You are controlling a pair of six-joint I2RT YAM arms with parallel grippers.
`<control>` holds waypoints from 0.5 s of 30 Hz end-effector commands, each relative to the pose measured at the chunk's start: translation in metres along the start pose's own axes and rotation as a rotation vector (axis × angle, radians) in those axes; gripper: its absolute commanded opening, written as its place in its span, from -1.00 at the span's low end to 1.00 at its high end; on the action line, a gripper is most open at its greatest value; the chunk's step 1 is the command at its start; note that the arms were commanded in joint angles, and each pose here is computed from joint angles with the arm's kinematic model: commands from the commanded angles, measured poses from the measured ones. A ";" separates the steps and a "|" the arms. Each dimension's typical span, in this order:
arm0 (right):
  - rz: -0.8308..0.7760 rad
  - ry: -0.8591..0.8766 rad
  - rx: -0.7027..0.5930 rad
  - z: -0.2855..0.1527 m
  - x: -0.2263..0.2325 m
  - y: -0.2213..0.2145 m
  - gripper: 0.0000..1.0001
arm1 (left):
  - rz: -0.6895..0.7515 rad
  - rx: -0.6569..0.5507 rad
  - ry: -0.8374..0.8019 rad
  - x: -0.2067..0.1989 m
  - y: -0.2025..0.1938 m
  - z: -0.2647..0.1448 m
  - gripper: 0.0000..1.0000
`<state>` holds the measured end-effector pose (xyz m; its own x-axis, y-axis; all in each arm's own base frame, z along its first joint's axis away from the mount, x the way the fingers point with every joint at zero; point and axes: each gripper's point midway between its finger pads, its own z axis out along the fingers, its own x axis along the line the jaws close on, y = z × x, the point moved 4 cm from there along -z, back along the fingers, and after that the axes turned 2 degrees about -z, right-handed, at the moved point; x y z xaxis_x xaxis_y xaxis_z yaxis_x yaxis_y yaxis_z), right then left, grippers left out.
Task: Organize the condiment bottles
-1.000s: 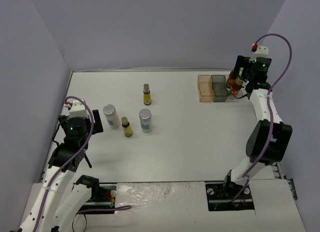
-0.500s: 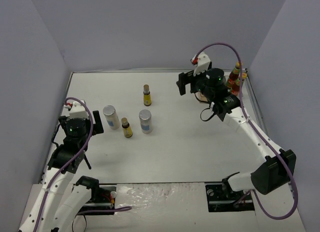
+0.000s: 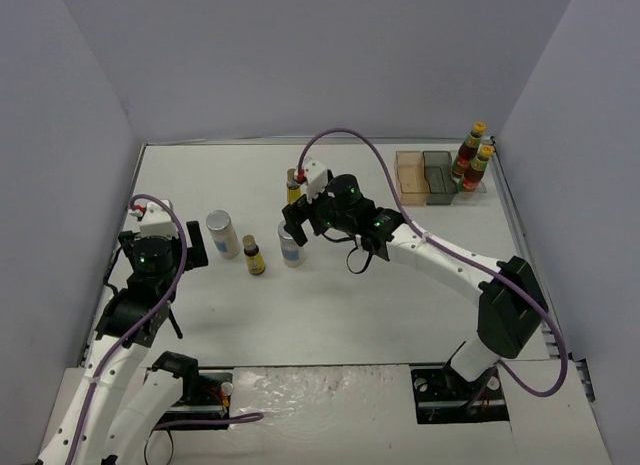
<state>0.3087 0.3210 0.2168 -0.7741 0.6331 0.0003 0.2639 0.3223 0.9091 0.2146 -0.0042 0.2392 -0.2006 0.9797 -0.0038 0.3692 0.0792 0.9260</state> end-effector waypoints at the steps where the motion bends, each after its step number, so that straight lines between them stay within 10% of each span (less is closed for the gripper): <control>1: -0.004 0.024 -0.100 0.018 0.013 0.017 1.00 | -0.026 -0.077 -0.023 -0.005 0.021 -0.002 0.94; 15: -0.003 0.036 0.017 0.057 0.020 -0.040 0.73 | -0.025 -0.082 -0.019 -0.004 0.022 -0.003 0.94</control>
<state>0.3101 0.3516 0.1403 -0.7955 0.6056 0.0227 0.3276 0.3983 0.8567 0.2136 -0.0042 0.2408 -0.1997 0.9798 -0.0074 0.3614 0.0807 0.9289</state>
